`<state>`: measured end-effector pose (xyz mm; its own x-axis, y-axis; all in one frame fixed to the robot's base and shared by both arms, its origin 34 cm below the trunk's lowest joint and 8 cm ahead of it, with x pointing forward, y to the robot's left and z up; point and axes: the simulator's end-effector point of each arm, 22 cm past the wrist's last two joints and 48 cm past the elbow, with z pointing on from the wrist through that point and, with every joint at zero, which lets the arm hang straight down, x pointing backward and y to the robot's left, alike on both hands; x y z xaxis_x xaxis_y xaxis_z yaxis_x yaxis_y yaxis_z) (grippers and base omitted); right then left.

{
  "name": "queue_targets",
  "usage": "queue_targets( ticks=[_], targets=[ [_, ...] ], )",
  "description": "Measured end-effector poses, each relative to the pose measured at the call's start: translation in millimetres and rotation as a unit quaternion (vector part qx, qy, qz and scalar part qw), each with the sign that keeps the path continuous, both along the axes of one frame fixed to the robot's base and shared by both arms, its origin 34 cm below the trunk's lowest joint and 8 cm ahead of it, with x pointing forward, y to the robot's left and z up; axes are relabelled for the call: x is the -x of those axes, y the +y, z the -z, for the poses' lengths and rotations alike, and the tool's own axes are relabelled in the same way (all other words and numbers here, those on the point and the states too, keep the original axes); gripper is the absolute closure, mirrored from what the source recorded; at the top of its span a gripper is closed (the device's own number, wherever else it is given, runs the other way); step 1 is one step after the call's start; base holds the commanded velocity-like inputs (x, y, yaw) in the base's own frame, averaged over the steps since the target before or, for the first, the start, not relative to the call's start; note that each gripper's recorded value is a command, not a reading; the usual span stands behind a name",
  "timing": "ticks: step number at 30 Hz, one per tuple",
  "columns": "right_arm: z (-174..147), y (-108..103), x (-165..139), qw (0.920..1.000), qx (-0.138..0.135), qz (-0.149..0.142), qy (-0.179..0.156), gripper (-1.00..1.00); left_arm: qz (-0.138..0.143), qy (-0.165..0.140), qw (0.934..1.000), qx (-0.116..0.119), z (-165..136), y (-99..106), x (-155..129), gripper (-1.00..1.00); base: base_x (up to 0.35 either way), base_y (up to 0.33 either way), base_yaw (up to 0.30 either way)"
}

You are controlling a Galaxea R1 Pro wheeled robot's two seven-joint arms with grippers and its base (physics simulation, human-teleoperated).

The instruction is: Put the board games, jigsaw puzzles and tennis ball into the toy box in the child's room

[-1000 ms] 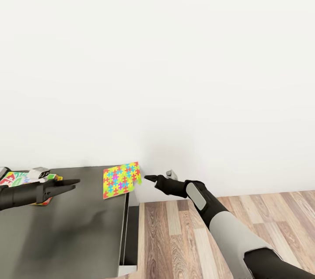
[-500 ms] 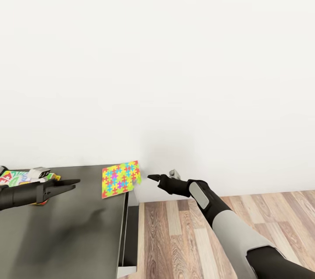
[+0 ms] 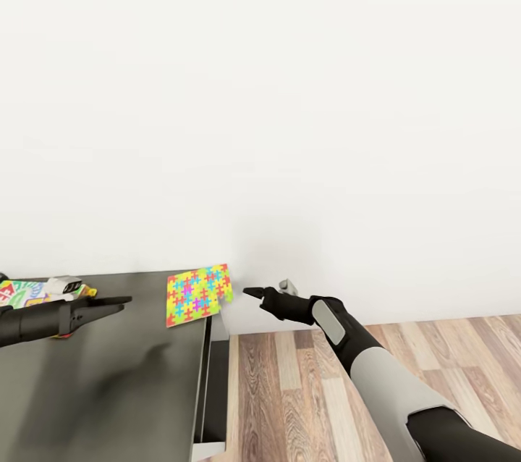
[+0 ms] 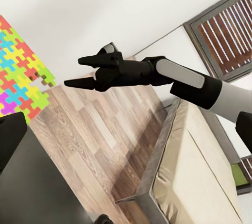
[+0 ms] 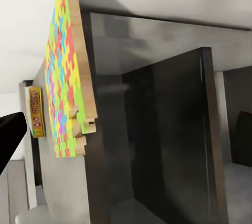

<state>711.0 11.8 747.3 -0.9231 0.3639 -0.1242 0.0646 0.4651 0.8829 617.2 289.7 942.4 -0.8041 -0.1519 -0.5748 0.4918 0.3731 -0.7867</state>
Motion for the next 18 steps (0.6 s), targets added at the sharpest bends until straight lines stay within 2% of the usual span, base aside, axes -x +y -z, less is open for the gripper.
queue_targets(
  ticks=[6,18],
  targets=[
    [7.4,0.2,-0.9,1.0,-0.002,0.0,-0.001,-1.0,-0.003,-0.001,1.0,0.0,7.2,2.2,-1.6,-1.0,0.0,0.0,0.0],
    [-3.5,10.5,-1.4,0.9988,-0.044,-0.01,-0.02,-1.0,-0.005,-0.003,1.0,0.0,14.1,3.3,-2.7,-1.0,0.0,0.0,0.0]
  ],
)
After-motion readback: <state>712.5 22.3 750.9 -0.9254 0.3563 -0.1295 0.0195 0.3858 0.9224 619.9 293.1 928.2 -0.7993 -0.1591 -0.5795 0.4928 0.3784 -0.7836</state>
